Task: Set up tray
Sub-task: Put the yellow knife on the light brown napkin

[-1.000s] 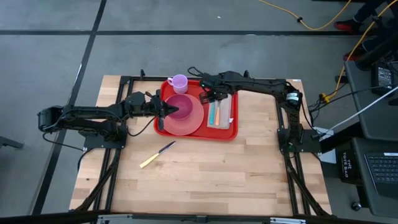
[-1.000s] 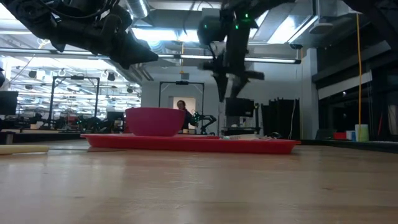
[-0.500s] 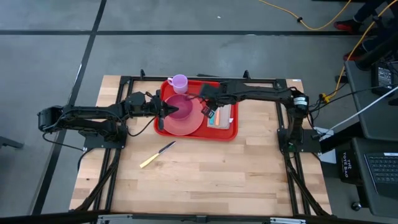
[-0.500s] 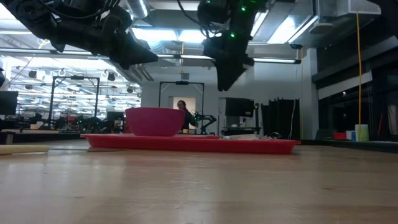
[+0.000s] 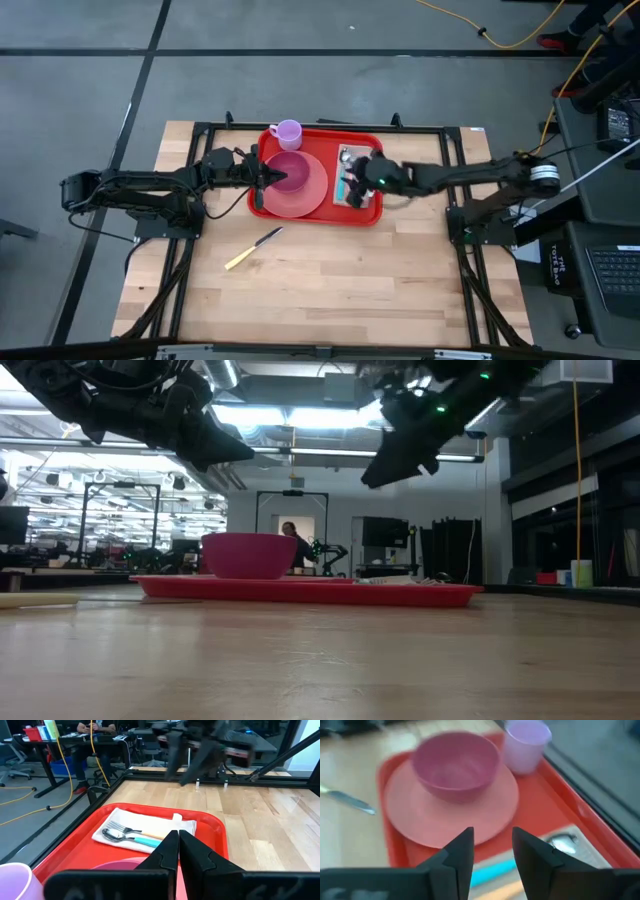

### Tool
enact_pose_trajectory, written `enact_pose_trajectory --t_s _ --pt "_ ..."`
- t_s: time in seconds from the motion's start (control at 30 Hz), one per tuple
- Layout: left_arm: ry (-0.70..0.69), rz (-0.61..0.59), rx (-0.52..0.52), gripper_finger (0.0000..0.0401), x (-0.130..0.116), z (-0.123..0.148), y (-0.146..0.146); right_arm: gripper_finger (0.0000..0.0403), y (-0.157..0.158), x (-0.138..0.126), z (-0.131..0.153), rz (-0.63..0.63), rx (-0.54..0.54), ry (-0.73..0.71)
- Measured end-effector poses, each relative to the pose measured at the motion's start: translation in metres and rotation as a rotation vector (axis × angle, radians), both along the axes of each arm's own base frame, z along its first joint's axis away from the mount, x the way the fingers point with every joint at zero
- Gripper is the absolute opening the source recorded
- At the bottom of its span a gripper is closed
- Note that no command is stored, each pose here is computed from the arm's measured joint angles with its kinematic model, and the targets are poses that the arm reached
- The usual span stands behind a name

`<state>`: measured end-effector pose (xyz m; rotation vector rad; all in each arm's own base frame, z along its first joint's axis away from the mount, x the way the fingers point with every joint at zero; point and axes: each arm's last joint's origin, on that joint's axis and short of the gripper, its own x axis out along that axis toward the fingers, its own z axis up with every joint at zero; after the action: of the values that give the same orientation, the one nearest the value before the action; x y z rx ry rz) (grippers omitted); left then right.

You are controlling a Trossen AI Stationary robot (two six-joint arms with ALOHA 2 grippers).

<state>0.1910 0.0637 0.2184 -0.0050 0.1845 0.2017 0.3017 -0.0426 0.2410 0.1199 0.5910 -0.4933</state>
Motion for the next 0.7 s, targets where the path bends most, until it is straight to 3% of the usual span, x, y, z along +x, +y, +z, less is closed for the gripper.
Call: enact_pose_trajectory --t_s 0.2,0.47,0.7 --pt "0.0 0.0 0.0 0.0005 0.0 0.0 0.0 0.0138 0.024 -0.02 -0.024 0.144 -0.122 -0.129" --pt "0.0 0.003 0.001 0.0007 0.0 0.0 0.0 0.0138 0.034 -0.04 -0.057 0.287 -0.189 -0.164" --pt "0.0 0.003 0.001 0.0006 0.0 0.0 0.0 0.0138 0.037 -0.048 -0.063 0.394 -0.268 -0.252"
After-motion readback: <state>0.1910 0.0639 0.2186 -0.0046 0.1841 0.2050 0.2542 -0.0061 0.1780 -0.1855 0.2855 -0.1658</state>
